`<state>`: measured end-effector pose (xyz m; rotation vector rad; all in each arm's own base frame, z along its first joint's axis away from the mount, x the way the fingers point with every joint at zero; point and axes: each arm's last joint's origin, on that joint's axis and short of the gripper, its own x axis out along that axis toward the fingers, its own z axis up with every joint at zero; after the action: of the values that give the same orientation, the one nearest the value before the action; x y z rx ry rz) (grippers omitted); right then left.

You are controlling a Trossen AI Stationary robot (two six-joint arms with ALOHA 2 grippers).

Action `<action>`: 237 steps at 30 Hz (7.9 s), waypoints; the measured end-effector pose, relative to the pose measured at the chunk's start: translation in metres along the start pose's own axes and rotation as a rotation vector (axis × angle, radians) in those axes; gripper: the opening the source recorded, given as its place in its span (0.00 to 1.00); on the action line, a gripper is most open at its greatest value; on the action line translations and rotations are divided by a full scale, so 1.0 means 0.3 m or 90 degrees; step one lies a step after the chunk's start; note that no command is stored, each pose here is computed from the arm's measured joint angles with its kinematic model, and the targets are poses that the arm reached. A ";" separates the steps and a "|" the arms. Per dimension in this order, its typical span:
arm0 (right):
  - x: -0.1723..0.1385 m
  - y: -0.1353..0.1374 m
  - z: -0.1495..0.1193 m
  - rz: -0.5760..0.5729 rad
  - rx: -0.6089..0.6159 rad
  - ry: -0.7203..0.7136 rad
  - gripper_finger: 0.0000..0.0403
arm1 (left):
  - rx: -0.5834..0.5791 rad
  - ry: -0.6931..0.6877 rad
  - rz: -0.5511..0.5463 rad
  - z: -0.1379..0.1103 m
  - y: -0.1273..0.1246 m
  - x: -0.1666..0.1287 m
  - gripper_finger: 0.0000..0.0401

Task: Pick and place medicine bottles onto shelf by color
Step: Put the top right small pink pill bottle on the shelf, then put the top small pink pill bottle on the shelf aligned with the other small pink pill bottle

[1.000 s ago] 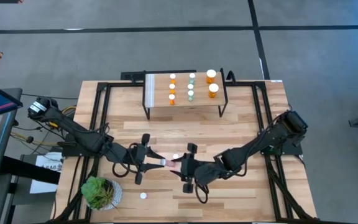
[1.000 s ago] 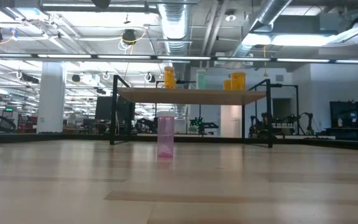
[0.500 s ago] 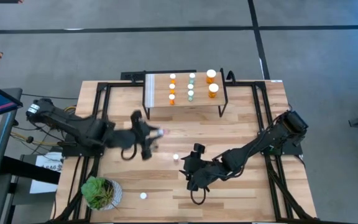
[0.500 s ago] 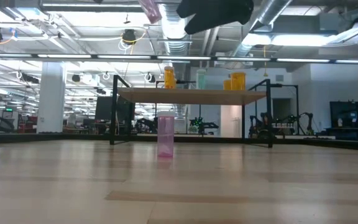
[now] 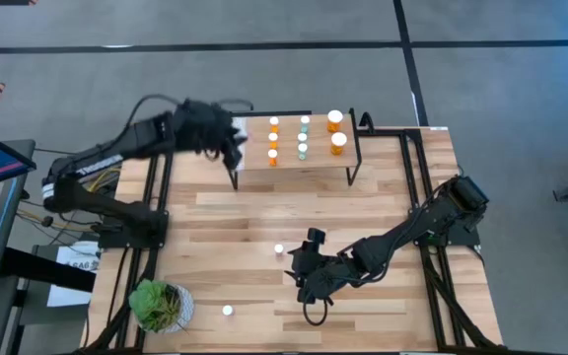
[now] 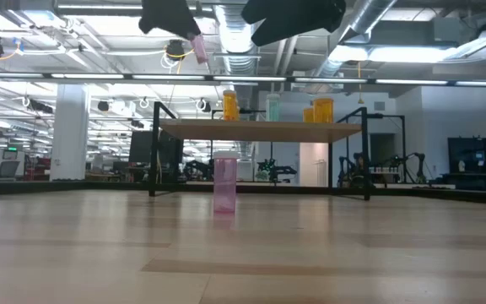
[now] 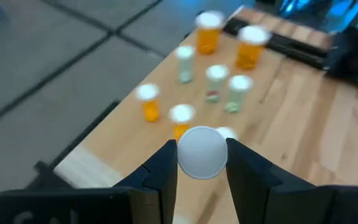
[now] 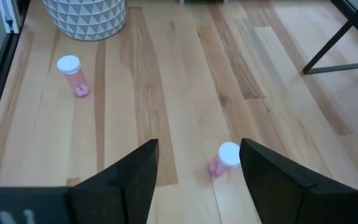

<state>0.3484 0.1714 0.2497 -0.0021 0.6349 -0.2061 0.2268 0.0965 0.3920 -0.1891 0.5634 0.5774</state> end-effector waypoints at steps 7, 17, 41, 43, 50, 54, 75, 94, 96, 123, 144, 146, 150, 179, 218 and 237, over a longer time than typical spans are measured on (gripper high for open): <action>0.002 -0.005 -0.002 -0.004 -0.005 0.006 0.62 | -0.032 0.088 0.000 0.058 0.139 0.145 0.25; 0.000 -0.002 -0.005 -0.005 -0.007 0.008 0.62 | -0.004 0.157 0.030 0.089 0.202 0.353 0.25; -0.001 -0.002 -0.004 -0.004 -0.005 0.006 0.62 | -0.010 0.231 0.085 0.006 0.276 0.451 0.28; -0.001 -0.001 -0.003 -0.004 -0.004 0.005 0.62 | -0.010 0.231 0.085 0.006 0.276 0.452 0.29; 0.000 -0.002 -0.003 -0.004 -0.003 0.005 0.62 | -0.015 0.240 0.063 -0.001 0.273 0.454 0.32; 0.000 -0.002 -0.003 -0.004 -0.003 0.005 0.62 | -0.017 0.243 0.058 -0.002 0.272 0.453 0.35; 0.000 -0.002 -0.003 -0.004 -0.003 0.005 0.62 | -0.021 0.319 0.050 -0.036 0.266 0.430 0.44; -0.012 0.015 -0.010 0.004 -0.010 0.004 0.62 | 0.053 0.079 0.006 0.053 0.033 -0.064 0.48; -0.017 0.022 -0.014 0.008 -0.013 0.005 0.62 | 0.068 0.041 -0.004 0.028 -0.020 -0.109 0.48; -0.057 0.076 -0.047 0.042 -0.046 0.021 0.62 | 0.049 -0.222 -0.306 -0.524 -0.407 -0.105 0.47; -0.079 0.093 -0.017 0.103 -0.098 -0.020 0.62 | 0.055 -0.221 -0.294 -0.536 -0.438 -0.080 0.47; -0.084 0.092 -0.012 0.101 -0.106 -0.027 0.62 | 0.056 -0.221 -0.294 -0.536 -0.438 -0.080 0.47; -0.061 0.078 -0.057 0.086 -0.111 -0.022 0.62 | 0.060 -0.220 -0.296 -0.537 -0.438 -0.080 0.47; 0.043 -0.153 -0.300 0.077 0.058 -0.117 0.52 | 0.081 -0.219 -0.276 -0.553 -0.478 -0.031 0.47; 0.379 -0.180 -0.356 0.055 0.105 -0.076 0.51 | 0.076 -0.225 -0.278 -0.549 -0.477 -0.032 0.47; 0.379 -0.181 -0.360 0.052 0.103 -0.070 0.21 | 0.076 -0.225 -0.278 -0.549 -0.477 -0.032 0.47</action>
<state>0.3637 0.1030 0.0992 0.1669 0.5065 -0.1772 0.2268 -0.0791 0.2623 -0.0889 0.2006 0.1440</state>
